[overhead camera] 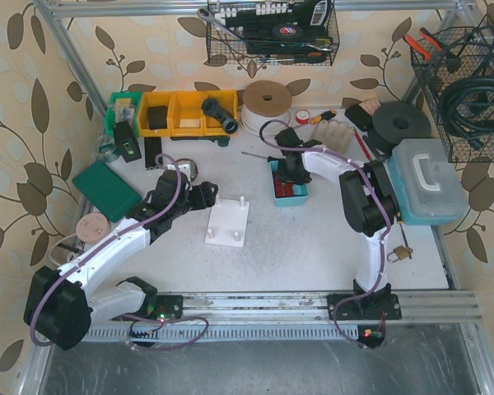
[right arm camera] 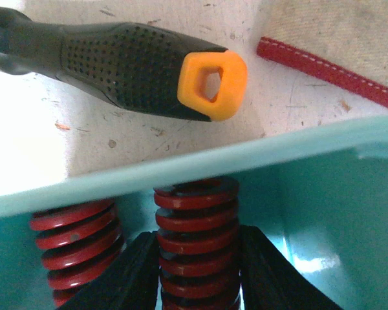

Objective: Install the large spring

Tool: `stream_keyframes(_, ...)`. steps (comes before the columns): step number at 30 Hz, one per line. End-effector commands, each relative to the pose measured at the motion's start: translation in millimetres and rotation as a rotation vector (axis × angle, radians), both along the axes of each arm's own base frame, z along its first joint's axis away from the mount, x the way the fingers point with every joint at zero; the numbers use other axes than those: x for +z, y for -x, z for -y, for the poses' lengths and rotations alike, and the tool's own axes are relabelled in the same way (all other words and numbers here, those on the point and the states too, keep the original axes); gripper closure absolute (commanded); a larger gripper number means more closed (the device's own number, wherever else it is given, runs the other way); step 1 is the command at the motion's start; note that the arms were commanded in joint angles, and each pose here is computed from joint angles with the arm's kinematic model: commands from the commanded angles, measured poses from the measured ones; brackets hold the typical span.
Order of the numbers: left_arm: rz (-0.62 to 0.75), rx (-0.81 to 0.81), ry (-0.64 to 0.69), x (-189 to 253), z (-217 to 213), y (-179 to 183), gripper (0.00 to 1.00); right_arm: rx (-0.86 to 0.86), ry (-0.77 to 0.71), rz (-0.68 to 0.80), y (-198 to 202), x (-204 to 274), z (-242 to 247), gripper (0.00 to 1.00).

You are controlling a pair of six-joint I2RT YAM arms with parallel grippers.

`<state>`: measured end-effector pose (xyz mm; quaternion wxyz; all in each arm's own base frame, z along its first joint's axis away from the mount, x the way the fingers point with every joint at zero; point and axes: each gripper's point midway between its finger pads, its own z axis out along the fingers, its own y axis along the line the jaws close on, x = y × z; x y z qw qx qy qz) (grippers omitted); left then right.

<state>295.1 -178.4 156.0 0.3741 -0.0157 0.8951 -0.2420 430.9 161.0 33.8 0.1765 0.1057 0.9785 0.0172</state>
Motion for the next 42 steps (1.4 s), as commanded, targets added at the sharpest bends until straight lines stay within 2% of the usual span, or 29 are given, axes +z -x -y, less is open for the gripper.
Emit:
stream_keyframes(1, 0.013, 0.023, 0.018, 5.0, -2.9, -5.2, 0.22, -0.017, 0.034, -0.014, 5.8, -0.6, 6.6, 0.65)
stream_keyframes(6, 0.018, 0.031, 0.014, 6.2, -5.2, -4.4, 0.22, -0.005, 0.065, -0.021, 13.0, 0.6, 6.0, 0.65)
stream_keyframes(11, 0.02, 0.039, 0.015, 6.4, -7.7, -2.0, 0.22, -0.024, 0.073, -0.06, 10.0, -19.1, 13.4, 0.65)
stream_keyframes(15, 0.026, 0.049, 0.016, 6.7, -11.5, 1.2, 0.22, -0.021, 0.091, -0.067, 18.9, -24.3, 14.0, 0.69)
stream_keyframes(24, 0.032, 0.075, 0.025, 6.3, -17.4, 5.1, 0.22, 0.05, 0.121, -0.093, 63.3, -25.4, 8.3, 0.81)
stream_keyframes(36, 0.034, 0.097, 0.029, 6.1, -21.8, 7.4, 0.22, 0.084, 0.083, -0.076, 116.4, -16.8, -4.1, 0.83)
stream_keyframes(39, 0.031, 0.094, 0.028, 5.3, -21.5, 7.8, 0.22, 0.091, 0.108, -0.035, 107.0, -2.4, -1.8, 0.86)
stream_keyframes(42, 0.036, 0.093, 0.029, 6.7, -21.7, 7.9, 0.23, 0.117, 0.113, 0.03, 91.6, 18.8, -6.3, 0.99)
